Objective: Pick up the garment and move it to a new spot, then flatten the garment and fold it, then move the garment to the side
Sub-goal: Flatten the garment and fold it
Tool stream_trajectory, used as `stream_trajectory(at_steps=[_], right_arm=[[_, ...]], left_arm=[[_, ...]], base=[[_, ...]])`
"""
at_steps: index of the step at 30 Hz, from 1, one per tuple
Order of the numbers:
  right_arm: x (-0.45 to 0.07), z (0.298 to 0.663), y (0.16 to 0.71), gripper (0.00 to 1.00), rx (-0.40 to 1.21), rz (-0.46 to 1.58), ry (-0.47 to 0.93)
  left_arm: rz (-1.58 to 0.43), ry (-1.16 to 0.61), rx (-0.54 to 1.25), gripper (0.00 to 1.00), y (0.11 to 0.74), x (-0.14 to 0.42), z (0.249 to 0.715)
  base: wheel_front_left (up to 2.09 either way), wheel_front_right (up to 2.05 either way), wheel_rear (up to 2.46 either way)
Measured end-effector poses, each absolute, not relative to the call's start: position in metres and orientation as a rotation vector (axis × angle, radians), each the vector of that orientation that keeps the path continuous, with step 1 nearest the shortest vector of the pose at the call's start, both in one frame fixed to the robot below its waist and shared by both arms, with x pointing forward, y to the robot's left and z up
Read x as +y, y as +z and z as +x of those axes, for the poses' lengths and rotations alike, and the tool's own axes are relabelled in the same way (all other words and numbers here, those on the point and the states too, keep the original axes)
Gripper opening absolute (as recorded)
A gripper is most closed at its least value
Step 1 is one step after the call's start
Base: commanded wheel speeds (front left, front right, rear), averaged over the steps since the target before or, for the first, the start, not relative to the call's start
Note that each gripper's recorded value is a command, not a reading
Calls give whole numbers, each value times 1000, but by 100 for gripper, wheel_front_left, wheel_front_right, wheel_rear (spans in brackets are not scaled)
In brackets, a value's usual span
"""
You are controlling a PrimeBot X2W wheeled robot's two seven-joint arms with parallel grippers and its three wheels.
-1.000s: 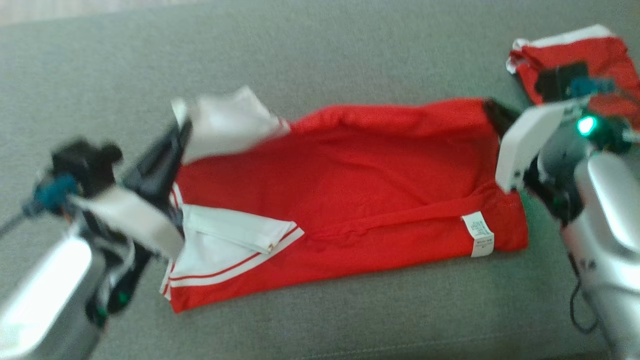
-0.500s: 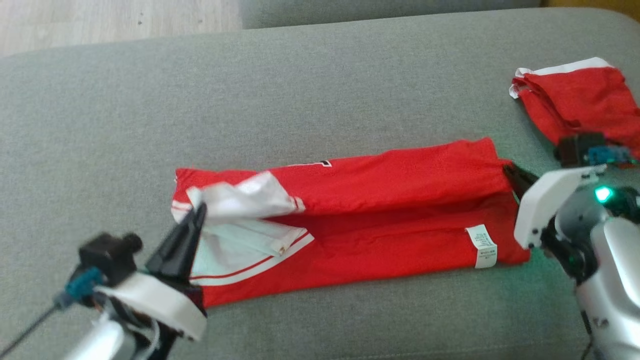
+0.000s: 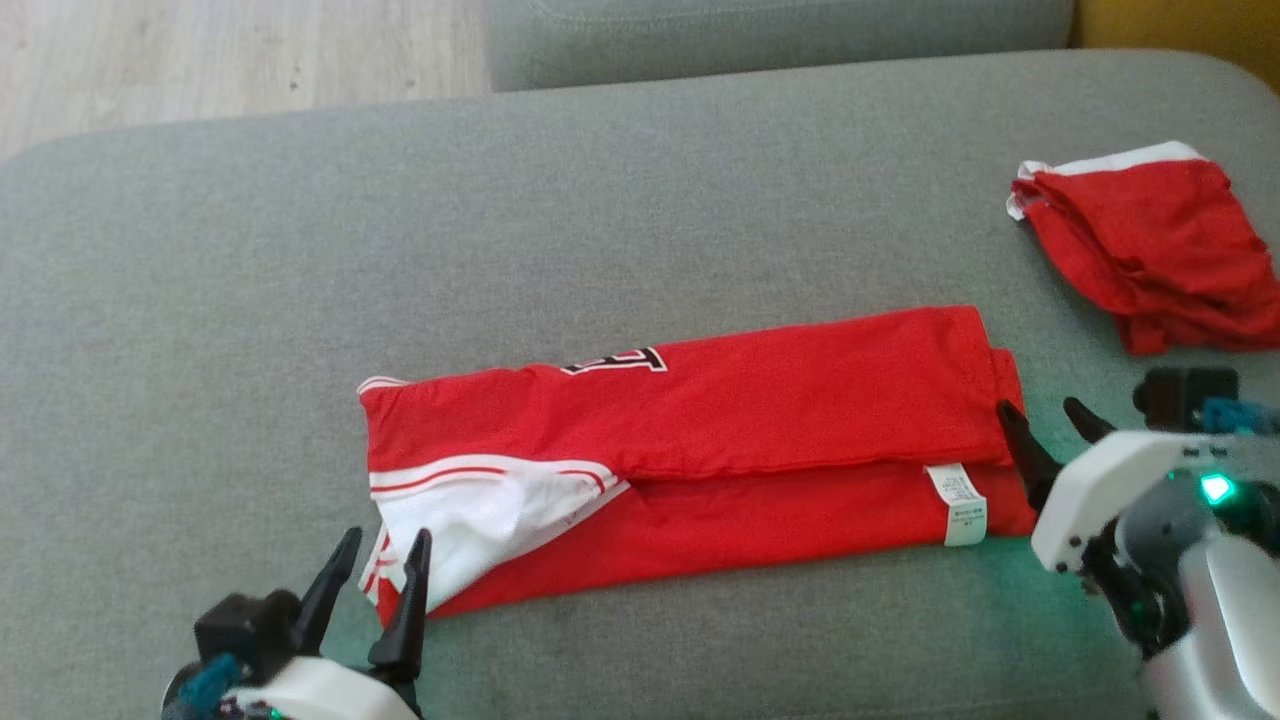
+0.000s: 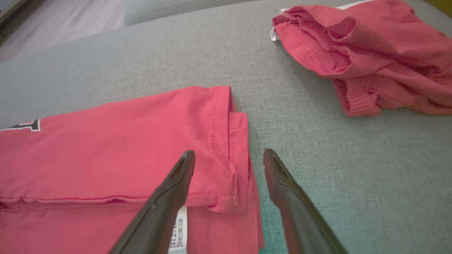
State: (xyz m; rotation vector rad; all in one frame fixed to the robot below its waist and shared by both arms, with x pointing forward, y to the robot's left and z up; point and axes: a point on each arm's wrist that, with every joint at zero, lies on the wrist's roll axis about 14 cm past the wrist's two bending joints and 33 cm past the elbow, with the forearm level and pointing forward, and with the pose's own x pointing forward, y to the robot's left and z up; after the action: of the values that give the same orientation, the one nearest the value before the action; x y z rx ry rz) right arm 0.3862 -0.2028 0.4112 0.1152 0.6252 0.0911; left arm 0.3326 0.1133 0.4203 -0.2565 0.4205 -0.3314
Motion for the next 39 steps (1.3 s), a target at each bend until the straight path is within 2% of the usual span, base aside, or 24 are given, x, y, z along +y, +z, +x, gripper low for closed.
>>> stream_trajectory(at_steps=[7, 14, 21, 29, 36, 37, 38, 39], right_arm=[[-202, 369, 425, 100, 540, 196, 46], [-211, 367, 435, 100, 518, 183, 21], [-213, 370, 417, 100, 594, 166, 11], [-204, 394, 392, 100, 684, 151, 21], [-191, 390, 361, 100, 787, 144, 42], [-189, 391, 360, 91, 791, 143, 46], [-188, 392, 360, 47, 790, 143, 49], [-187, 393, 361, 29, 788, 143, 53]], left_arm=[[-275, -213, 330, 100, 430, 128, 331], [-243, -146, 263, 100, 442, 141, 334], [-260, -67, 200, 100, 456, 158, 338], [-250, 24, 196, 100, 454, 182, 329], [-246, 76, 191, 100, 455, 197, 320], [-243, 79, 190, 100, 455, 198, 319], [-239, 80, 188, 100, 455, 198, 318], [-237, 82, 189, 100, 455, 199, 317]], base=[[0, 0, 0], [0, 0, 0], [0, 0, 0], [0, 0, 0], [0, 0, 0], [0, 0, 0], [0, 0, 0], [0, 0, 0]])
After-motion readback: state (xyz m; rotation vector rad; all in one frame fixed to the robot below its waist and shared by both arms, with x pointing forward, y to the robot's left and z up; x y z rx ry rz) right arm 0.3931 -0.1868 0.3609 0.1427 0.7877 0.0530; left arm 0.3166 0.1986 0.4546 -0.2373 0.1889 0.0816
